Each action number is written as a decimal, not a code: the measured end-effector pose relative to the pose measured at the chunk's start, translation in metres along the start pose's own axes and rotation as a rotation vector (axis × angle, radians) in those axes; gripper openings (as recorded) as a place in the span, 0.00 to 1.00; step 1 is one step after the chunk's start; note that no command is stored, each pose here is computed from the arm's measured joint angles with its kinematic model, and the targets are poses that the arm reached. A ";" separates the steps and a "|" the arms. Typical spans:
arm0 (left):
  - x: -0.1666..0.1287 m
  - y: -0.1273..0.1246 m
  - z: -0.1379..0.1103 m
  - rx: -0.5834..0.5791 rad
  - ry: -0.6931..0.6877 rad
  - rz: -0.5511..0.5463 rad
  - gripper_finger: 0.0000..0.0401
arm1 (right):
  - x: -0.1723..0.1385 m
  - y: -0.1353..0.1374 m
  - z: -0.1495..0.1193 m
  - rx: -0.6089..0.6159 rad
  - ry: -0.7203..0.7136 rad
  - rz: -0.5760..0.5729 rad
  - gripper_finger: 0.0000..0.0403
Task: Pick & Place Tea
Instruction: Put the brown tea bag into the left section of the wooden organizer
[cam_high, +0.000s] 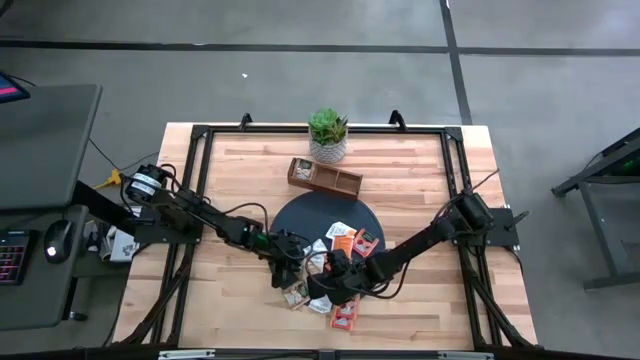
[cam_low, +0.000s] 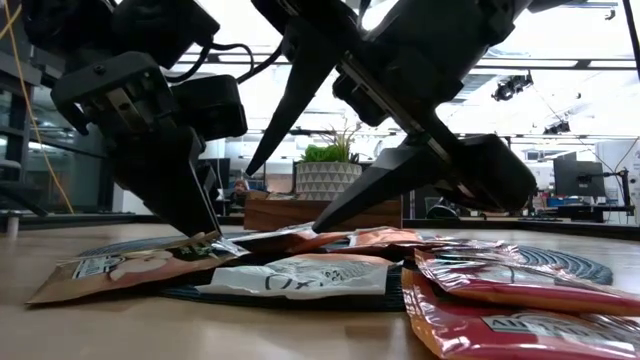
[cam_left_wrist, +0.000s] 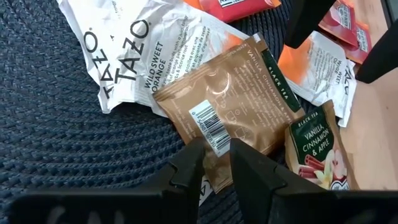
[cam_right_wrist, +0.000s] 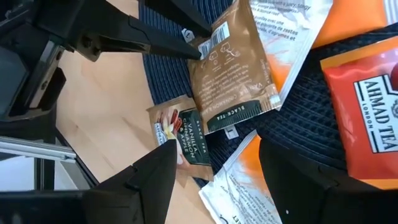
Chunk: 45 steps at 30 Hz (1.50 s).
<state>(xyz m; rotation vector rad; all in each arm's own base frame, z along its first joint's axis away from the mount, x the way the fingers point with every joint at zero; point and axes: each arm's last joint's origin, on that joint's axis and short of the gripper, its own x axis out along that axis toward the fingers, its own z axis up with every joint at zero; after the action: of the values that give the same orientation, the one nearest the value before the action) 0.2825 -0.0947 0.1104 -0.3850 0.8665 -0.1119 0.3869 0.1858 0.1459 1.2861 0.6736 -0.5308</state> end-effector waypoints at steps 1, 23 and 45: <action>0.000 0.000 0.000 0.001 0.000 0.003 0.20 | 0.000 0.000 0.001 0.003 -0.002 0.000 0.56; 0.001 0.001 -0.001 -0.003 0.007 0.007 0.21 | 0.014 0.000 0.010 0.031 0.015 0.022 0.51; 0.001 0.001 -0.001 -0.019 0.004 -0.008 0.21 | 0.015 -0.002 0.015 0.000 -0.017 0.007 0.35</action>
<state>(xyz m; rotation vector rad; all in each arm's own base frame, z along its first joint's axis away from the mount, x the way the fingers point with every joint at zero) 0.2820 -0.0947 0.1091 -0.4065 0.8711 -0.1118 0.3985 0.1710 0.1362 1.2823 0.6543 -0.5355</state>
